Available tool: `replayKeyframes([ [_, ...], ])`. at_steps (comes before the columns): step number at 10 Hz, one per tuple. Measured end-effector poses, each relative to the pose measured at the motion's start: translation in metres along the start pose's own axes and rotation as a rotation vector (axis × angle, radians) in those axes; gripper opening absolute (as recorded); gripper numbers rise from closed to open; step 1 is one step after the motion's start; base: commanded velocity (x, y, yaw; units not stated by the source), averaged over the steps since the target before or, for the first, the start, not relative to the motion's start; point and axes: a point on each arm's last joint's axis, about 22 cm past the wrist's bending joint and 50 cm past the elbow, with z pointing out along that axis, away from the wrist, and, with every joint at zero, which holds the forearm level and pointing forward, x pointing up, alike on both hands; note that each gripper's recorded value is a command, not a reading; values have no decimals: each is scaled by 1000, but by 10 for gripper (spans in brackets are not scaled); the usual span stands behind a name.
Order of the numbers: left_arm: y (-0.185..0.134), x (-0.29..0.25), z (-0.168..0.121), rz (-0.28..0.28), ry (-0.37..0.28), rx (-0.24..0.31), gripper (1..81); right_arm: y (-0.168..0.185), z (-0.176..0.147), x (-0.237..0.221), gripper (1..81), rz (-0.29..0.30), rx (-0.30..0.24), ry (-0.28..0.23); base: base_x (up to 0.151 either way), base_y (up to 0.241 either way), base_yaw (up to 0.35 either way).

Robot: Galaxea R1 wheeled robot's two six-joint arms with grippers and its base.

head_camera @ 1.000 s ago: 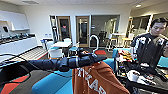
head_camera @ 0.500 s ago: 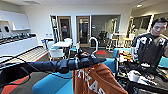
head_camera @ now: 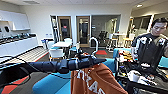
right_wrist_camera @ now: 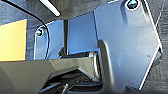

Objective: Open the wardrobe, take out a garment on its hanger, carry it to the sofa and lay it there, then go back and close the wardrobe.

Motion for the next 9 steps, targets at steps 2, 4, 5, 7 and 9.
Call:
replayKeyframes([
  [2, 1, -1, 0, 1, -1, 0, 10, 0, 0, -3, 811, 1, 0, -1, 73, 0, 0],
  [4, 8, -1, 2, 5, 0, -19, 10, 1, -1, -11, 811, 4, -1, -12, 91, 0, 0],
  [5, 4, -1, 1, 2, 1, -14, 10, 0, 0, -4, 811, 1, -1, -5, 93, 0, 0],
  [7, -1, 0, 0, -6, 3, -18, 10, 1, -1, -8, 811, 6, -1, -9, 93, 0, 0],
  [9, -31, 2, -6, -60, 14, -13, 10, 3, -5, -31, 811, 27, -10, -60, 93, 0, 0],
])
